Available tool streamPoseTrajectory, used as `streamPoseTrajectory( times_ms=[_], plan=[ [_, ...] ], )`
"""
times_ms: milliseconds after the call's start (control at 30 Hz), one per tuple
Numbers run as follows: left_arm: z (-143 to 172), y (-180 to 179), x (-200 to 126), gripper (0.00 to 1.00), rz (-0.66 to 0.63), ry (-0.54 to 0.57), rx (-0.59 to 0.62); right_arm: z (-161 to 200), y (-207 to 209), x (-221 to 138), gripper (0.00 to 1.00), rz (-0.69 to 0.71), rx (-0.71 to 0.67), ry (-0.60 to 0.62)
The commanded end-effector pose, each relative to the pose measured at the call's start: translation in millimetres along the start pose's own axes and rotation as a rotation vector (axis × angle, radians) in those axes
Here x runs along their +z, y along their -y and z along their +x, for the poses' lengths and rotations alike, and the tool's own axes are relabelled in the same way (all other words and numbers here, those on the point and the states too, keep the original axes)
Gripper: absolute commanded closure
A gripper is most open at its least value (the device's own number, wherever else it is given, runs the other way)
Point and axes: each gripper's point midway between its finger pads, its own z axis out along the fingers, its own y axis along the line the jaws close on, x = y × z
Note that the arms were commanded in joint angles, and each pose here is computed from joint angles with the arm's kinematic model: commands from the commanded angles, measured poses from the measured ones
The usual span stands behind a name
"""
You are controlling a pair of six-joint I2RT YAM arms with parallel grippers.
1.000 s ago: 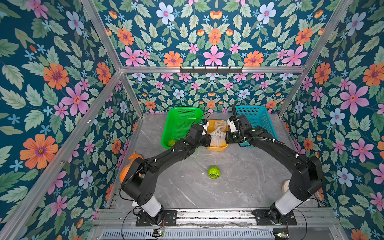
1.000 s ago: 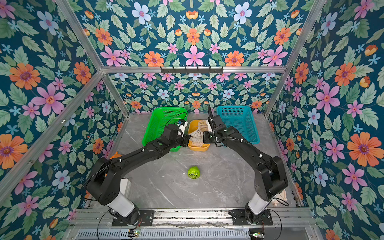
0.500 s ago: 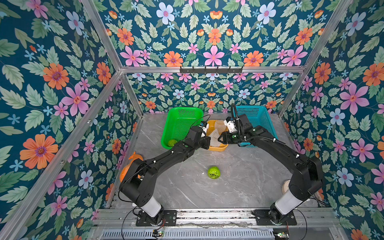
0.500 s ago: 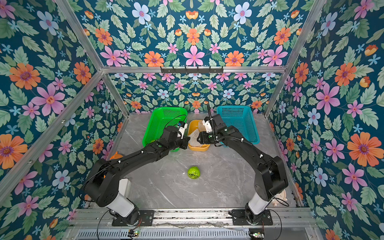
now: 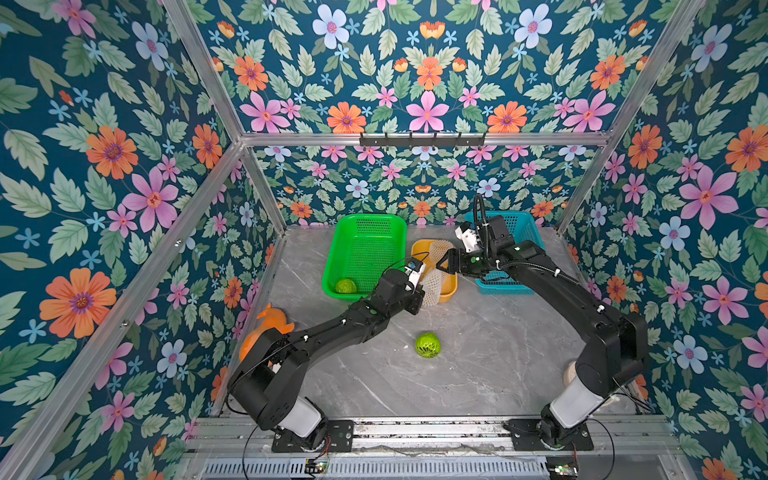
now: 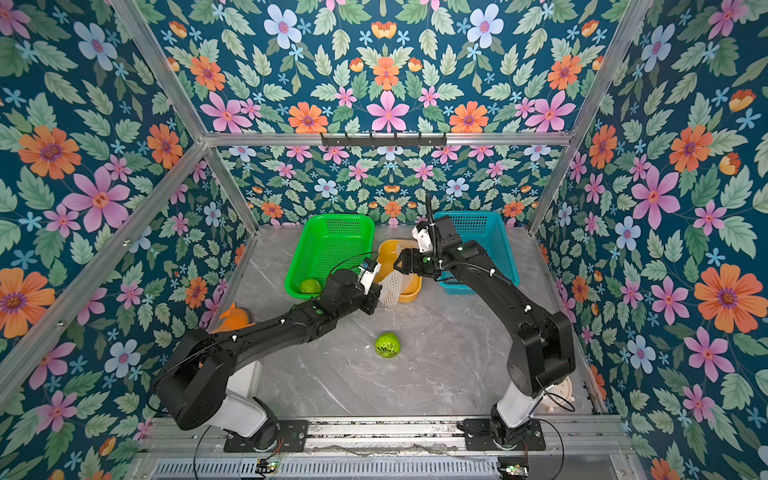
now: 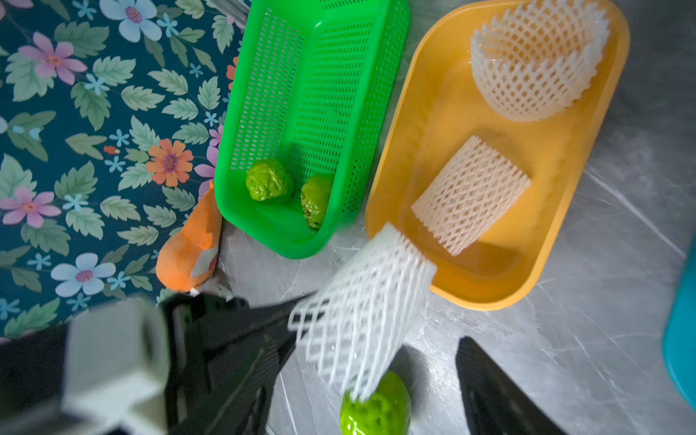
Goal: Sleeve custard apples in foam nets
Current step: Open the foam net.
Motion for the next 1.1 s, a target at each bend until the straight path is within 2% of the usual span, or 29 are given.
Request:
streamPoseTrajectory(
  times_ms=[0, 167, 400, 500, 633, 733, 833, 867, 900, 933, 967, 1000, 1033, 1067],
  plan=[
    [-21.4, -5.1, -8.0, 1.00, -0.080, 0.112, 0.095, 7.9, 7.4, 7.8, 0.27, 0.019, 0.076, -0.064],
    [-22.3, 0.1, -14.0, 1.00, -0.130, 0.142, 0.161, 17.7, 14.8, 20.8, 0.30, 0.021, 0.129, -0.131],
    [-19.8, 9.6, -11.5, 1.00, -0.136, 0.131, 0.213, 16.9, 3.9, 27.2, 0.34, -0.078, 0.188, -0.141],
    [-18.5, 10.9, -10.1, 1.00, -0.141, 0.125, 0.218, 18.7, 3.2, 29.3, 0.46, -0.091, 0.200, -0.146],
    [-17.5, 17.3, -10.0, 1.00, -0.119, 0.125, 0.232, 20.6, 6.1, 35.0, 0.52, -0.095, 0.210, -0.157],
    [-15.7, 18.5, -8.8, 1.00, -0.117, 0.120, 0.236, 19.3, 5.4, 36.5, 0.67, -0.106, 0.214, -0.152],
    [-14.7, 16.9, -8.9, 1.00, -0.127, 0.117, 0.230, 18.6, 8.8, 35.3, 0.86, -0.089, 0.206, -0.140],
    [-13.5, 15.1, -8.8, 0.99, -0.137, 0.114, 0.225, 18.6, 9.2, 34.3, 0.89, -0.084, 0.200, -0.136],
    [-13.1, 12.7, -8.6, 0.90, -0.149, 0.111, 0.215, 19.3, 11.2, 33.2, 0.93, -0.075, 0.194, -0.133],
    [-12.1, 11.1, -8.8, 0.73, -0.157, 0.105, 0.208, 20.2, 12.2, 31.8, 1.00, -0.069, 0.185, -0.129],
    [-10.3, 10.1, -8.7, 0.51, -0.162, 0.098, 0.197, 21.4, 13.4, 30.1, 1.00, -0.062, 0.181, -0.125],
    [-8.1, 10.4, -9.4, 0.36, -0.157, 0.091, 0.180, 22.8, 14.5, 28.8, 1.00, -0.059, 0.175, -0.118],
    [-5.5, 12.1, -10.7, 0.25, -0.144, 0.084, 0.161, 24.1, 15.4, 27.4, 1.00, -0.062, 0.173, -0.110],
    [-2.3, 13.7, -12.2, 0.20, -0.130, 0.077, 0.143, 25.5, 16.1, 25.6, 1.00, -0.063, 0.171, -0.103]
  ],
)
